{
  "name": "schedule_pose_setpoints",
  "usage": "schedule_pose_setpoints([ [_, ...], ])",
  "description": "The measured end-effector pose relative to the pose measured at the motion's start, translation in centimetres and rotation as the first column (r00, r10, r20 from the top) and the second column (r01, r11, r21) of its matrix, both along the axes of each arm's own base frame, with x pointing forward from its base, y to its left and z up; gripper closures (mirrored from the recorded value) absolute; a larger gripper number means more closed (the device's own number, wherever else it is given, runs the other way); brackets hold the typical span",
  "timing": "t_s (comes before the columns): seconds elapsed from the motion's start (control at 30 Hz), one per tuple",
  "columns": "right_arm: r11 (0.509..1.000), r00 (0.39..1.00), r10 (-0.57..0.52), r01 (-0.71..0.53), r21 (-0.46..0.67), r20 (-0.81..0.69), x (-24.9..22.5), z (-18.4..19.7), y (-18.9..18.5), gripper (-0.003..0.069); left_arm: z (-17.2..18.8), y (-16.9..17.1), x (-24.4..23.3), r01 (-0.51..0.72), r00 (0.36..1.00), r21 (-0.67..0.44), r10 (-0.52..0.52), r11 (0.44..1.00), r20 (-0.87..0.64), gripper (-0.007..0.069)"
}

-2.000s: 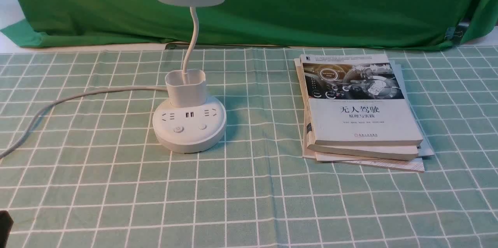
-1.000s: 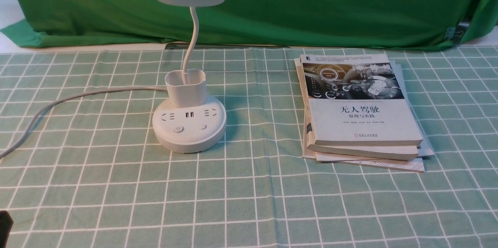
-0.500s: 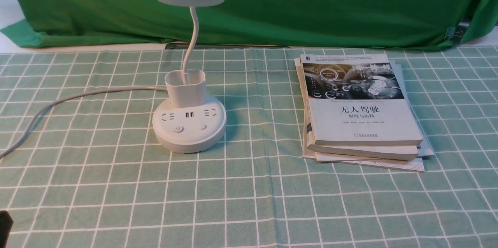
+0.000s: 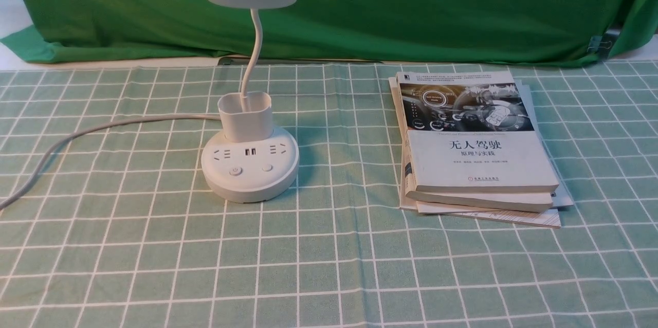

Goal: Turn on the table lamp.
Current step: 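Press the power button on the lamp base to turn the lamp on with the left gripper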

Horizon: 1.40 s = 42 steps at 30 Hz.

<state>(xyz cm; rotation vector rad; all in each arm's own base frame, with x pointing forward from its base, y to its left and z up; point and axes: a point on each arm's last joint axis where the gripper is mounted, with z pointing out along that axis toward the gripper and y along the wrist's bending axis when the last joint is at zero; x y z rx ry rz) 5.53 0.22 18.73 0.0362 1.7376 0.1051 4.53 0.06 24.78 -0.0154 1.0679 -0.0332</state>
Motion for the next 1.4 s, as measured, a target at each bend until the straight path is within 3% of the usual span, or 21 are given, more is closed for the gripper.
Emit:
schedule_pose_setpoints([
  [0.17, 1.0, 1.0, 0.0, 0.0, 0.0, 0.0, 0.0, 0.0, 0.0, 0.0418, 1.8, 0.1, -1.3, -0.006, 0.971, -0.011, 0.008, 1.0, 0.237, 0.0624],
  [0.37, 1.0, 1.0, 0.0, 0.0, 0.0, 0.0, 0.0, 0.0, 0.0, 0.0418, 2.8, 0.1, -2.4, 0.069, 0.917, -0.07, -0.036, 0.995, 0.397, 0.0621],
  [0.47, 1.0, 1.0, 0.0, 0.0, 0.0, 0.0, 0.0, 0.0, 0.0, 0.0418, 3.1, 0.1, -2.5, 0.123, 0.912, -0.11, -0.069, 0.986, 0.405, 0.0619],
  [0.63, 1.0, 1.0, 0.0, 0.0, 0.001, 0.0, 0.0, 0.0, 0.0, 0.0418, 7.1, 0.0, -2.9, 0.168, 0.954, -0.17, -0.117, 0.971, 0.274, 0.0619],
  [0.77, 1.0, 1.0, 0.0, 0.0, 0.001, -0.001, 0.0, 0.0, 0.0, 0.0418, 11.1, -0.1, -2.4, 0.149, 0.989, -0.232, -0.145, 0.961, 0.035, 0.0619],
  [0.97, 1.0, 1.0, 0.0, 0.0, 0.001, -0.002, 0.0, 0.0, 0.0, 0.0418, 11.0, -0.3, 3.2, 0.069, 0.931, -0.265, -0.157, 0.962, -0.329, 0.0611],
  [1.07, 1.0, 1.0, 0.0, 0.0, 0.001, -0.001, 0.0, 0.0, 0.0, 0.0418, 8.4, -0.6, 6.9, 0.005, 0.801, -0.31, -0.189, 0.951, -0.568, 0.0607],
  [1.13, 1.0, 1.0, 0.0, 0.0, 0.001, -0.001, 0.0, 0.0, 0.0, 0.0418, 6.5, -0.8, 8.7, -0.042, 0.686, -0.335, -0.217, 0.941, -0.694, 0.0606],
  [1.17, 1.0, 1.0, 0.0, 0.0, 0.001, -0.001, 0.0, 0.0, 0.0, 0.0418, 5.2, -1.0, 9.7, -0.076, 0.598, -0.349, -0.238, 0.934, -0.766, 0.0606],
  [1.2, 1.0, 1.0, 0.0, 0.0, 0.001, -0.001, 0.0, 0.0, 0.0, 0.0418, 5.0, -1.0, 9.9, -0.082, 0.583, -0.351, -0.241, 0.933, -0.776, 0.0606],
  [1.27, 1.0, 1.0, 0.0, 0.0, 0.001, -0.001, 0.0, 0.0, 0.0, 0.0418, 2.1, -1.6, 11.9, -0.145, 0.381, -0.378, -0.301, 0.914, -0.874, 0.0606],
  [1.3, 1.0, 1.0, 0.0, 0.0, 0.001, -0.001, 0.0, 0.0, 0.0, 0.0418, 1.8, -1.6, 12.0, -0.145, 0.367, -0.371, -0.298, 0.917, -0.881, 0.0606],
  [1.33, 1.0, 1.0, 0.0, 0.0, 0.001, -0.001, 0.0, 0.0, 0.0, 0.0418, 0.5, -2.1, 13.0, -0.139, 0.265, -0.389, -0.344, 0.911, -0.901, 0.0606],
  [1.4, 1.0, 1.0, 0.0, 0.0, 0.001, -0.001, 0.0, 0.0, 0.0, 0.0418, -0.7, -3.3, 14.3, -0.083, 0.146, -0.42, -0.406, 0.904, -0.902, 0.0606],
])
